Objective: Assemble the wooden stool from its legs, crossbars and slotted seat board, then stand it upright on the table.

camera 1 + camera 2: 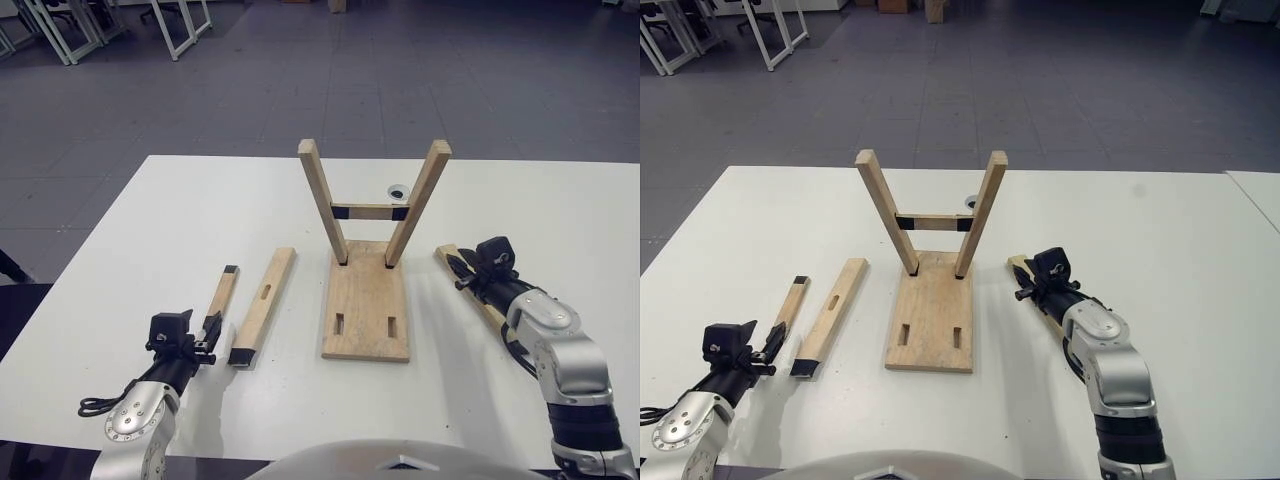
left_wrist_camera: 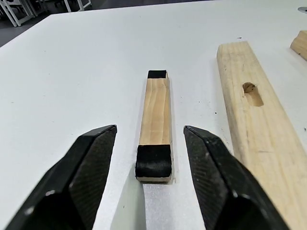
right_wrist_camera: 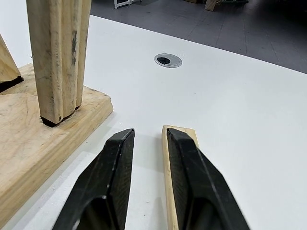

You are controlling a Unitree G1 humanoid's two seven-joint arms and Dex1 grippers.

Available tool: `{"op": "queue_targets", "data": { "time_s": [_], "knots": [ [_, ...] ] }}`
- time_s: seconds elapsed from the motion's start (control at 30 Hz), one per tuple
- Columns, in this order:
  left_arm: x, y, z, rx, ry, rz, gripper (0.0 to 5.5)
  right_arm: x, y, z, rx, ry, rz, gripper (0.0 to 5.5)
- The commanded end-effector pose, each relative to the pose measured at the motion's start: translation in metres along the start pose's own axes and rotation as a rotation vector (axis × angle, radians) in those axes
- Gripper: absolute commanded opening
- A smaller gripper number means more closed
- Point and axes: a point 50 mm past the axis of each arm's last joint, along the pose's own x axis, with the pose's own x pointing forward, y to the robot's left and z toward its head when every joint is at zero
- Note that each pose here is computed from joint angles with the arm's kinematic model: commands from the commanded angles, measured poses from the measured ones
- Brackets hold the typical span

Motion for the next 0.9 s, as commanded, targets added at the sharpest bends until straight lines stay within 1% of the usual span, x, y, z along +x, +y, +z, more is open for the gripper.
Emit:
{"op": "queue_targets", "data": {
  "time_s": [0.03,0.27,0.4,0.47,0.5,0.57,0.67,0.77,0.9],
  "knots": [
    [0.009,0.011,-0.005,0.01,0.021,-0.032,2.63,0.001,0.0,0.009,-0.021,-0.028,0.012,1.25],
    [0.012,0.008,-0.019,0.036,0.143,-0.089,2.63,0.004,0.001,0.012,-0.025,-0.033,0.024,1.25],
    [0.015,0.005,-0.019,0.038,0.164,-0.1,2.63,0.005,0.001,0.013,-0.028,-0.032,0.029,1.25],
    [0.017,0.002,-0.016,0.038,0.149,-0.1,2.63,0.005,0.001,0.013,-0.029,-0.031,0.029,1.25],
    [0.018,0.0,-0.016,0.04,0.145,-0.103,2.41,0.006,0.001,0.013,-0.032,-0.03,0.032,1.25],
    [0.02,-0.004,-0.016,0.043,0.144,-0.119,2.22,0.007,0.002,0.013,-0.037,-0.029,0.035,1.25],
    [0.02,-0.004,-0.02,0.064,0.18,-0.118,1.73,0.008,0.001,0.015,-0.046,-0.036,0.032,1.25],
    [0.022,-0.001,-0.022,0.086,0.208,-0.079,1.08,0.008,0.0,0.017,-0.04,-0.043,0.035,1.25],
    [0.029,0.0,-0.009,0.084,0.144,-0.04,0.44,0.003,-0.005,0.012,0.003,-0.017,0.024,1.25]
  ]
}}
